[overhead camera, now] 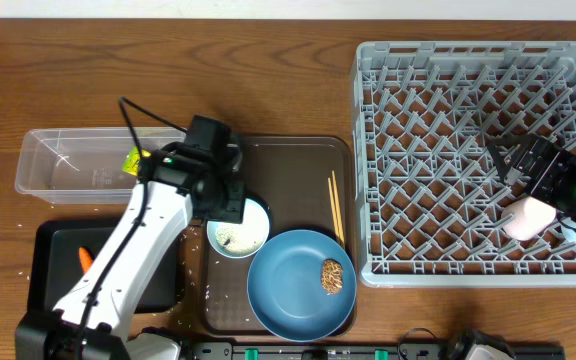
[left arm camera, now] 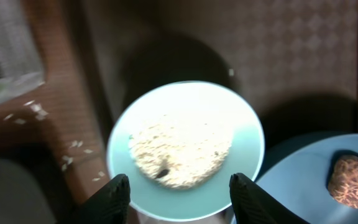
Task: Sort waste into correct bins and load items into the dishwasher rack
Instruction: 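Move the left gripper to the blue plate rim and grasp it, then tilt the blue plate over the black tray to dump the cookie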
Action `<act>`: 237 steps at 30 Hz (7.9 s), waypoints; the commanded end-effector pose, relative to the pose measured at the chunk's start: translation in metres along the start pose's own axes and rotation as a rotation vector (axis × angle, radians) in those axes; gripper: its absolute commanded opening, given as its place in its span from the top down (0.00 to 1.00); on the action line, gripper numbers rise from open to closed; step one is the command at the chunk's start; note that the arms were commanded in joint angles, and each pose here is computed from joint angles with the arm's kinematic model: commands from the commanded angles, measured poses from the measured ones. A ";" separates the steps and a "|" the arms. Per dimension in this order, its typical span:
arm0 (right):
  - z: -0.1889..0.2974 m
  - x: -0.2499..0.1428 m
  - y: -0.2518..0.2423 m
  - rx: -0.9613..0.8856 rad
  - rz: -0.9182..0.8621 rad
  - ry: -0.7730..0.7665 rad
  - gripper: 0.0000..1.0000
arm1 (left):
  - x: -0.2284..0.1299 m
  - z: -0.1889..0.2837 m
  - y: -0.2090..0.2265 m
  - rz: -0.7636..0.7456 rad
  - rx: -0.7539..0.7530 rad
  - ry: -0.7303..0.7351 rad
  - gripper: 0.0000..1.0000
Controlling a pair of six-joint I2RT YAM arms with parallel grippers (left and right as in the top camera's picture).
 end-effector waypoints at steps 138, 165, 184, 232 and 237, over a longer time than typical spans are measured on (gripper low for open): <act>-0.001 -0.008 -0.001 -0.026 0.013 0.033 0.01 | -0.106 -0.012 -0.087 -0.078 -0.175 0.149 0.94; -0.001 -0.007 -0.001 -0.024 0.017 0.027 0.01 | -0.144 0.166 0.145 0.877 0.663 -0.017 0.94; -0.005 -0.001 -0.001 -0.021 0.023 0.016 0.01 | -0.189 0.171 0.184 1.092 0.999 0.019 0.94; -0.005 -0.004 -0.002 -0.024 0.015 0.029 0.01 | -0.146 0.183 0.213 0.700 1.244 0.313 0.94; -0.005 -0.004 -0.002 -0.025 0.015 0.029 0.01 | -0.136 0.198 0.214 0.602 1.332 0.298 0.94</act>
Point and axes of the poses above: each gripper's point midway between its finger pads, its own z axis back along the fingers, its own y axis along the line the jaws close on, x = y × z, the point moved 2 cm from there along z, back along the fingers, and after that the axes turned 7 degrees about -z, right-handed, at the moved point
